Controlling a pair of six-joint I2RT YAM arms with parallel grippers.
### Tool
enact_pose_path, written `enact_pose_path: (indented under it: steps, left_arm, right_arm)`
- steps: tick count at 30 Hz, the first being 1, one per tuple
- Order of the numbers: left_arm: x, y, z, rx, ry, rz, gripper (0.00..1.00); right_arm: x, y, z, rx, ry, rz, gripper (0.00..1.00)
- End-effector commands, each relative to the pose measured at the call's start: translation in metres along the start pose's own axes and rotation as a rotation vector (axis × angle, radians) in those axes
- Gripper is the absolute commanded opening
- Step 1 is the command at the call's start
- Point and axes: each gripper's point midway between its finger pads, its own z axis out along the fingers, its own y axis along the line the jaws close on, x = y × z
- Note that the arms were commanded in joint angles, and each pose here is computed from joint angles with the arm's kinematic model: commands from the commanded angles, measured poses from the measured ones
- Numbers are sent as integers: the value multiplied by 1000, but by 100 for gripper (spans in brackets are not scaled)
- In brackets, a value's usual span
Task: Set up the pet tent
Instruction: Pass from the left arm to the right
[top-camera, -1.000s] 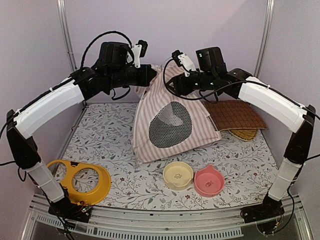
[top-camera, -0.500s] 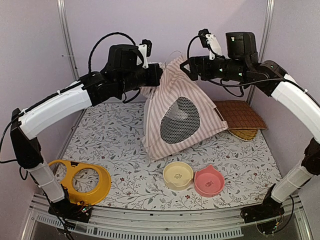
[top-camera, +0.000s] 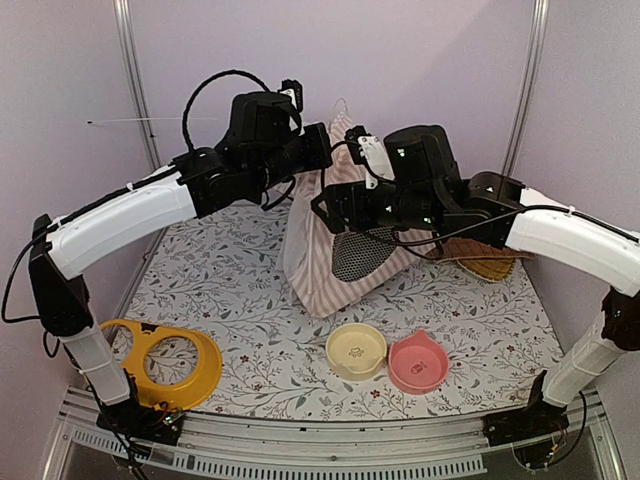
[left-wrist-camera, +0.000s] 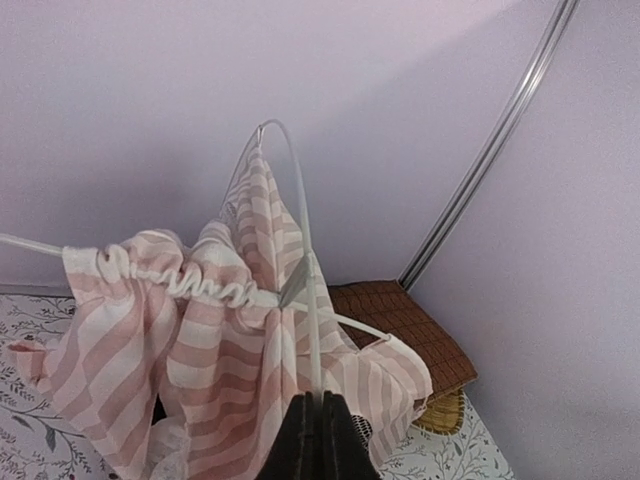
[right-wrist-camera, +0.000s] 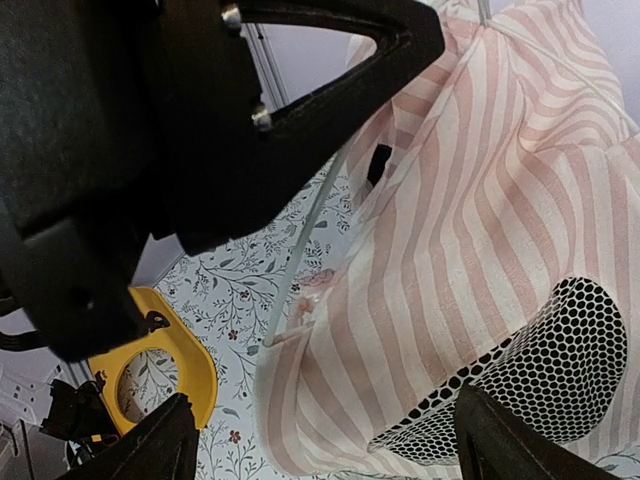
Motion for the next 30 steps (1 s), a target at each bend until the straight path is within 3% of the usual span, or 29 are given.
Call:
enact_pose_path:
  steps: [1,16,19,24,27,30]
  left_arm:
    - [-26,-14,-4,11,-92,-102,0]
    - [-44,-29,-7,77,-142,-164,0]
    - [-46,-30,-8,85,-147,-166,0]
    - [-54,-28,-12,108,-156,-150,0]
    - [-57,-27,-12,160,-144,-133,8]
    - [-59,-26,-15,236,-119,-108,25]
  right_arm:
    - [-4,2,10,40,-57,54,90]
    - [10,-34,33,207,-10,12,69]
    - [6,-46,33,249,-6,0,50]
    - [-1,-75,20,350,-16,-25,2]
    - [-8,-88,10,404,-35,-43,0]
    - [-12,-98,0,446,-59,-83,0]
